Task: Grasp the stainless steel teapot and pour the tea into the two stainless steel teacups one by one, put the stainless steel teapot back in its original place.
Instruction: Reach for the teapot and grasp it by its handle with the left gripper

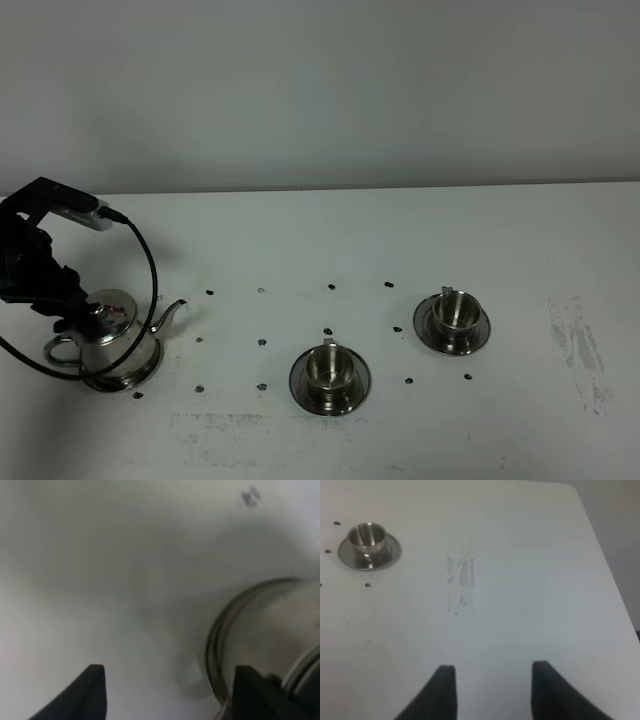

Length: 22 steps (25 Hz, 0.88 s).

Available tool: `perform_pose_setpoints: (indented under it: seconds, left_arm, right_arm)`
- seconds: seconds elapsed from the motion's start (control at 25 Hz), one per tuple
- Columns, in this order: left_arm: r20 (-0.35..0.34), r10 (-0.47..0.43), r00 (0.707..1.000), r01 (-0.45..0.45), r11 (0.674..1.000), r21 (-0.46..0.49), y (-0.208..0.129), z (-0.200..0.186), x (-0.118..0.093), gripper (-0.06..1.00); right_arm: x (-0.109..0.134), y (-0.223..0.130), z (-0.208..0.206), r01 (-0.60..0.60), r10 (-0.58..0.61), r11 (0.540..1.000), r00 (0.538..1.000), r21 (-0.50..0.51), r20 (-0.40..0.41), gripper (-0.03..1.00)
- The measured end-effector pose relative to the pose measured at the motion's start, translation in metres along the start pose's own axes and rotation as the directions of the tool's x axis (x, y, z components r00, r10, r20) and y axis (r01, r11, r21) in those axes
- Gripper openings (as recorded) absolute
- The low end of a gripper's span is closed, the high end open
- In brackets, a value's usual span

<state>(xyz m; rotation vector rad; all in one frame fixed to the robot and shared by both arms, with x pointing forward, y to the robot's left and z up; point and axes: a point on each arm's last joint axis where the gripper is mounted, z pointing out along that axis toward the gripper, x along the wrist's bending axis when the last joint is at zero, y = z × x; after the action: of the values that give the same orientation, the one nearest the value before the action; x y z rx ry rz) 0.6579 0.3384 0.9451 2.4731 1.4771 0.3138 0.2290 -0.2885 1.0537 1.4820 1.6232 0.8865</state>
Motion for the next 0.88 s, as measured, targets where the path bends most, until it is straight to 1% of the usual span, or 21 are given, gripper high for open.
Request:
perform_pose_setpoints:
  seconds: [0.24, 0.4, 0.56, 0.64, 0.76, 0.8, 0.88]
  left_arm:
    - [0.045, 0.071, 0.997, -0.073, 0.996, 0.057, -0.006, -0.002, -0.003, 0.54]
    - [0.034, 0.098, 0.995, -0.1, 0.994, 0.054, -0.007, -0.021, -0.002, 0.54]
    - [-0.005, 0.105, 0.994, -0.105, 0.994, 0.039, -0.011, -0.057, 0.002, 0.54]
    - [-0.021, 0.113, 0.993, -0.112, 0.993, 0.033, -0.013, -0.078, 0.0, 0.54]
    - [-0.019, 0.117, 0.993, -0.116, 0.993, 0.011, -0.016, -0.116, -0.011, 0.54]
    - [-0.005, 0.12, 0.993, -0.12, 0.993, 0.016, -0.019, -0.127, -0.016, 0.54]
    - [-0.002, 0.143, 0.99, -0.143, 0.99, 0.018, -0.023, -0.153, -0.029, 0.54]
  right_arm:
    - [0.0, 0.0, 0.0, 0.0, 0.0, 1.0, 1.0, 0.0, 0.0, 0.34]
    - [0.0, 0.0, 0.0, 0.0, 0.0, 1.0, 1.0, 0.0, 0.0, 0.34]
    - [0.0, 0.0, 0.0, 0.001, -0.001, 1.0, 1.0, 0.0, 0.0, 0.34]
    - [0.0, 0.0, 0.0, 0.001, -0.001, 1.0, 1.0, 0.0, 0.0, 0.34]
    - [0.0, 0.0, 0.0, 0.001, -0.001, 1.0, 1.0, 0.0, 0.0, 0.34]
    - [0.0, 0.0, 0.0, 0.001, -0.001, 1.0, 1.0, 0.0, 0.0, 0.34]
    - [0.0, 0.0, 0.0, 0.0, 0.0, 1.0, 1.0, 0.0, 0.0, 0.34]
